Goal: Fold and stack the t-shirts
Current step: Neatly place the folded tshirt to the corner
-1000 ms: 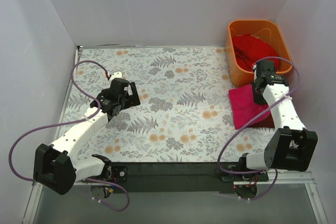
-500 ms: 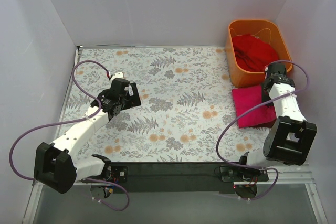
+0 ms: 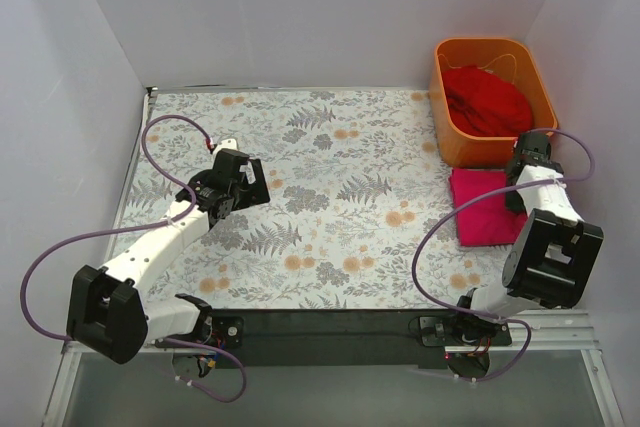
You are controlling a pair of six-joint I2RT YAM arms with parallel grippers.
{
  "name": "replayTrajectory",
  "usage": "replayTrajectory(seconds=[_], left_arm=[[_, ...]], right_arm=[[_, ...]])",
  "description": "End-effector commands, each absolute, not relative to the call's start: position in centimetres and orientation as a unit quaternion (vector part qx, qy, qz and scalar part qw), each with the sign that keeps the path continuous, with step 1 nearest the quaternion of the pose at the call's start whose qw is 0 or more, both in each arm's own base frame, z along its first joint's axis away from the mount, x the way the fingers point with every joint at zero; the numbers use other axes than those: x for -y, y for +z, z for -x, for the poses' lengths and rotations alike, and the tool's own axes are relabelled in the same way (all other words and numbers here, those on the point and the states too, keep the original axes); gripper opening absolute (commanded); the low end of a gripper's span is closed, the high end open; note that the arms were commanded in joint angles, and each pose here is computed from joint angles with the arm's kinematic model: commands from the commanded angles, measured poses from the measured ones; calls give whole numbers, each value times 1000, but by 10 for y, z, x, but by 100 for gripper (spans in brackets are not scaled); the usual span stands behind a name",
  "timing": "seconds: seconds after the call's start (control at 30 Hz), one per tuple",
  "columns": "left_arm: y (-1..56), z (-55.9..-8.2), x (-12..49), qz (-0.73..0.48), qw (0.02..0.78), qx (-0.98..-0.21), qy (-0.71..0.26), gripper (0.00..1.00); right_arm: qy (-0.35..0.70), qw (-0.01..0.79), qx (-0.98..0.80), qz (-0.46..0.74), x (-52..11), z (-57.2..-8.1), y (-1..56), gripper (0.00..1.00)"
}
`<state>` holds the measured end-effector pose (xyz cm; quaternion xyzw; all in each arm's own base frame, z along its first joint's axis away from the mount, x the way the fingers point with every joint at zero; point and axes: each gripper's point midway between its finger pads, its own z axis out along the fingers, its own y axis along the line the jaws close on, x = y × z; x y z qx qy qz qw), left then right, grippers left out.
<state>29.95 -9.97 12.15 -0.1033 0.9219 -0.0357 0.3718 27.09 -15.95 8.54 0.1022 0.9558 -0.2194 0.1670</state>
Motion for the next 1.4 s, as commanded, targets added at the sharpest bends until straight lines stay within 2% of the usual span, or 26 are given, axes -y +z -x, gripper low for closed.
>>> replayTrajectory(seconds=[0.0, 0.63, 0.83, 0.9, 1.0, 1.07, 1.17, 1.3, 1.37], left_arm=[[125, -303, 99, 101, 378, -920, -35, 98], [121, -302, 100, 97, 373, -922, -36, 98], [120, -302, 100, 97, 373, -922, -35, 98], [120, -302, 99, 96, 372, -922, -35, 98], [120, -302, 100, 96, 373, -922, -35, 98], [120, -302, 100, 96, 373, -922, -36, 98], [121, -302, 100, 95, 373, -922, -36, 98], [122, -302, 100, 96, 375, -921, -37, 98], [124, -302, 99, 99, 377, -920, -38, 98]], right_arm=[[-259, 192, -938, -128, 181, -283, 98, 5], [-296, 212, -917, -163, 205, -289, 117, 7], [-318, 201, -909, -180, 213, -284, 118, 34], [-332, 198, -903, -190, 217, -280, 120, 46], [-357, 197, -888, -213, 223, -274, 127, 57], [-365, 206, -880, -225, 224, -272, 135, 58], [-379, 223, -863, -248, 227, -267, 149, 66], [-351, 264, -858, -267, 217, -268, 162, 67], [-333, 294, -852, -277, 210, -267, 174, 70]])
